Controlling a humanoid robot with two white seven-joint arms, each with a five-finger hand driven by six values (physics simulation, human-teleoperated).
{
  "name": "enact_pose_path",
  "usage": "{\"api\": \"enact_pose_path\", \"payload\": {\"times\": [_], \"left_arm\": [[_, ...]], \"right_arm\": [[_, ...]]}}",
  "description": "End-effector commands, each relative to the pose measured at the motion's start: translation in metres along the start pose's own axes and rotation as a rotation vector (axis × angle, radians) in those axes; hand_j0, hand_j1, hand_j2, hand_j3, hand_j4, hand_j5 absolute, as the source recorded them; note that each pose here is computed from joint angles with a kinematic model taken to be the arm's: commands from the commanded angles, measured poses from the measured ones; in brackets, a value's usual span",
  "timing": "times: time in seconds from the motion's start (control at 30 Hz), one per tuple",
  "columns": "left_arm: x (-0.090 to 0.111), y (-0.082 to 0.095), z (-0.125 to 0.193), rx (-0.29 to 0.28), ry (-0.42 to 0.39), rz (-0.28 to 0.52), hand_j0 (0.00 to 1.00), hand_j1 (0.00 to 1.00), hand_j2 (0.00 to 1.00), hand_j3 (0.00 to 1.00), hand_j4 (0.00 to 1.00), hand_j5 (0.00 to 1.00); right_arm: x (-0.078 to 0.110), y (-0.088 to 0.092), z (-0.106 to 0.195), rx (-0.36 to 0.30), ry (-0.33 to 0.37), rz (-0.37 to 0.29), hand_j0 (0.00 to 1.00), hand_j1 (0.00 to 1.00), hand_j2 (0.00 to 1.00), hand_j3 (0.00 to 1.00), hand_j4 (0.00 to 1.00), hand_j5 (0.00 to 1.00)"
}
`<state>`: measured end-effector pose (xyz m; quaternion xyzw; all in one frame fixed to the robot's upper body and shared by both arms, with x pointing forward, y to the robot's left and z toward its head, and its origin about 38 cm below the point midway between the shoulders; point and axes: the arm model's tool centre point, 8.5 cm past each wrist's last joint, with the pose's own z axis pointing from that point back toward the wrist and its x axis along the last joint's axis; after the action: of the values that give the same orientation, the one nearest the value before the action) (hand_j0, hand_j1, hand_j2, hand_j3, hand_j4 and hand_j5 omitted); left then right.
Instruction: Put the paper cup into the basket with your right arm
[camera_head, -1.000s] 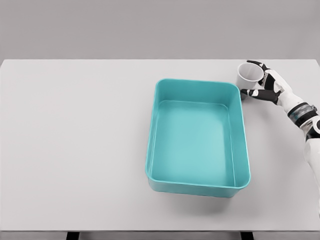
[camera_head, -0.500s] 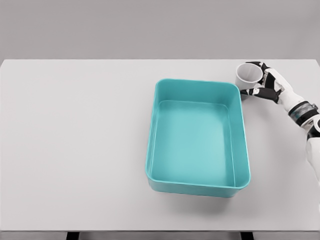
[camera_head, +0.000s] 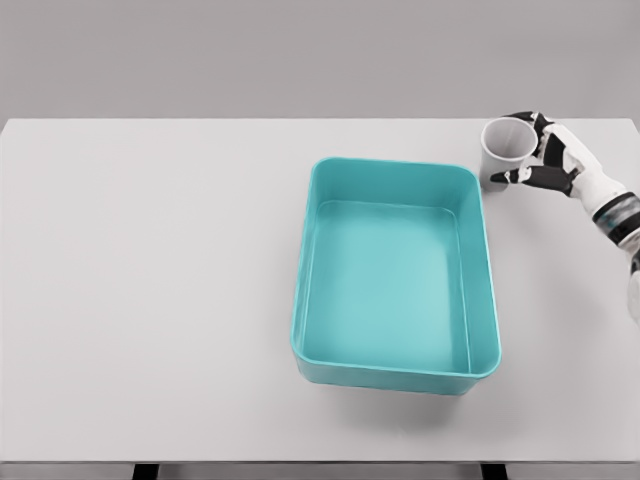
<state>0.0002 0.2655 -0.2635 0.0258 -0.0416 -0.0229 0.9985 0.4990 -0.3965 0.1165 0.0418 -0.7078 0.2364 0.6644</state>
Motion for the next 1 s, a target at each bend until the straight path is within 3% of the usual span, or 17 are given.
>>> {"api": "enact_pose_path", "payload": {"times": [0.0,0.23,0.47,0.97], "left_arm": [[0.0,0.0,0.0,0.0,0.0,0.0,1.0,1.0,1.0,1.0,1.0,1.0],[0.0,0.0,0.0,0.0,0.0,0.0,1.0,1.0,1.0,1.0,1.0,1.0],[0.0,0.0,0.0,0.0,0.0,0.0,1.0,1.0,1.0,1.0,1.0,1.0],[0.0,0.0,0.0,0.0,0.0,0.0,1.0,1.0,1.0,1.0,1.0,1.0]], "right_arm": [[0.013,-0.002,-0.004,0.003,-0.038,0.016,0.47,0.47,0.47,0.47,0.47,0.47],[0.028,-0.001,0.001,0.022,-0.089,0.063,0.47,0.47,0.47,0.47,0.47,0.47],[0.037,-0.01,0.027,0.004,-0.128,0.108,0.47,0.47,0.47,0.47,0.47,0.47],[0.084,0.011,0.038,0.062,-0.279,0.205,0.47,0.47,0.47,0.47,0.47,0.47]]}}
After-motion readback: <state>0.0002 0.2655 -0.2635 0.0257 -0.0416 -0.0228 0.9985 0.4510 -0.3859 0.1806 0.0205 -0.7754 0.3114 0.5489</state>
